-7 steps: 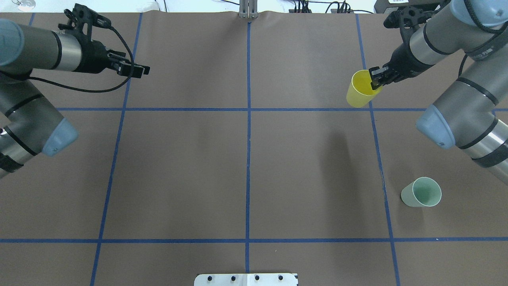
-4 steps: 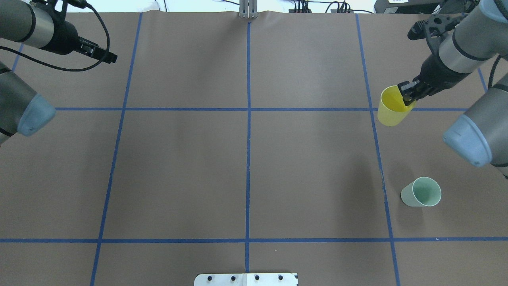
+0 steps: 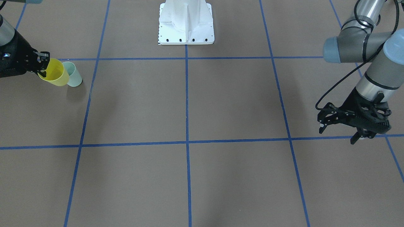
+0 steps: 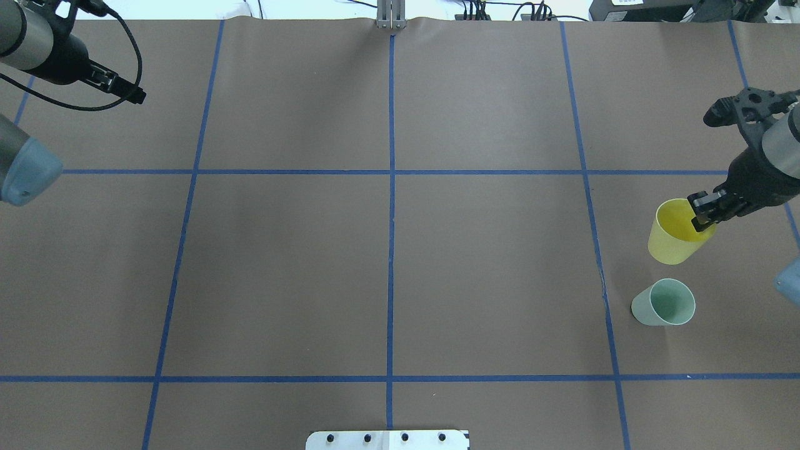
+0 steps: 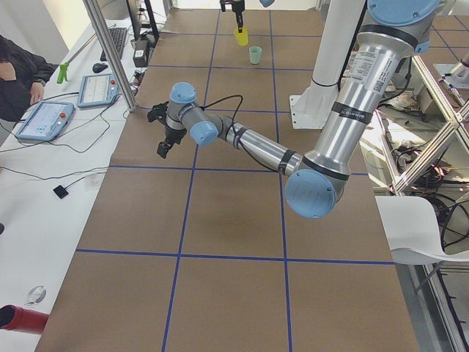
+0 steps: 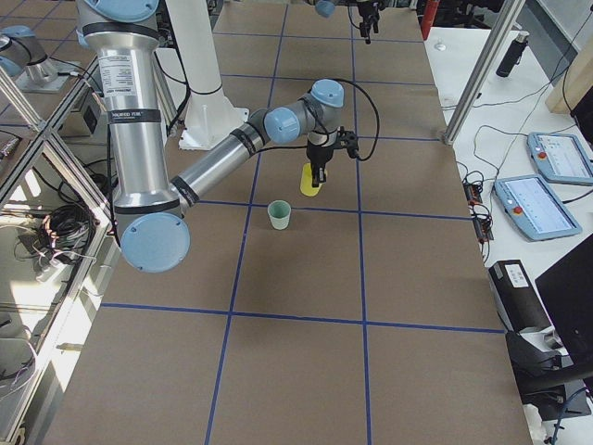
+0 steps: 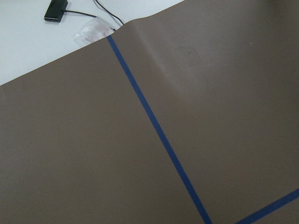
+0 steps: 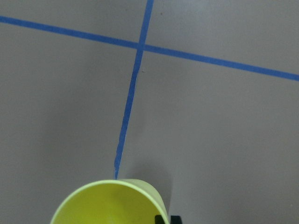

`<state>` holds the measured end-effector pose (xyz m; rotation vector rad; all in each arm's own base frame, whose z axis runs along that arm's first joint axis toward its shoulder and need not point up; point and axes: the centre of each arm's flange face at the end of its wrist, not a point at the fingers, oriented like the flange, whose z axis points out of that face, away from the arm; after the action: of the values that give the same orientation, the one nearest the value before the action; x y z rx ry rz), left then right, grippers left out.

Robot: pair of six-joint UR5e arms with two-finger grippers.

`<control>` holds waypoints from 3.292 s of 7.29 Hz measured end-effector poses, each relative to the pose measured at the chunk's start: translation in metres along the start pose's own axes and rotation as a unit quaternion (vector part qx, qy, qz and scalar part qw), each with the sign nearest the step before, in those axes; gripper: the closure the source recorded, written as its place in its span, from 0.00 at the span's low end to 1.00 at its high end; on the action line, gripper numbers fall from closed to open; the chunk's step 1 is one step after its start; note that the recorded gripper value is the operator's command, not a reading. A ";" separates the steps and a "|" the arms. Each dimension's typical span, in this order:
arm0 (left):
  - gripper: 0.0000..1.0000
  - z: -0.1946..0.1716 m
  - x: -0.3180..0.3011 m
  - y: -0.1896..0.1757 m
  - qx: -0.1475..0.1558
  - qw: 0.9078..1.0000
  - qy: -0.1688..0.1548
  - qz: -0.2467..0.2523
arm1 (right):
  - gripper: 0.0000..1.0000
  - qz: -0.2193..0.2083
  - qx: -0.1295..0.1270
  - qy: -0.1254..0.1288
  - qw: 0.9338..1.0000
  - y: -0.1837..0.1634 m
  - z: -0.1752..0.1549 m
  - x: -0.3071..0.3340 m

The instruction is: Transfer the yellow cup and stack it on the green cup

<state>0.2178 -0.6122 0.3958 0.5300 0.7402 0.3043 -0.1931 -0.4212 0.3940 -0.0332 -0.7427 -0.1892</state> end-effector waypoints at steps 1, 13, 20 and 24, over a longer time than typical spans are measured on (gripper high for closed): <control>0.00 0.001 -0.002 0.002 -0.002 1.000 -0.001 0.000 | 1.00 0.004 -0.017 -0.002 1.000 0.007 0.010 0.003; 0.00 0.013 -0.004 0.007 -0.013 1.000 -0.001 -0.001 | 1.00 0.019 -0.087 0.014 0.996 0.018 0.058 0.004; 0.00 0.013 -0.005 0.008 -0.014 1.000 -0.002 -0.002 | 0.00 0.020 -0.093 0.021 0.995 0.014 0.071 0.005; 0.00 0.018 -0.031 0.016 -0.051 0.998 -0.023 -0.026 | 0.00 0.022 -0.061 0.012 0.998 0.011 0.040 0.006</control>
<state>0.2078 -0.6190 0.4332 0.4190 0.6900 0.2790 -0.2137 -0.4071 0.4280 -0.1626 -0.7062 -0.1925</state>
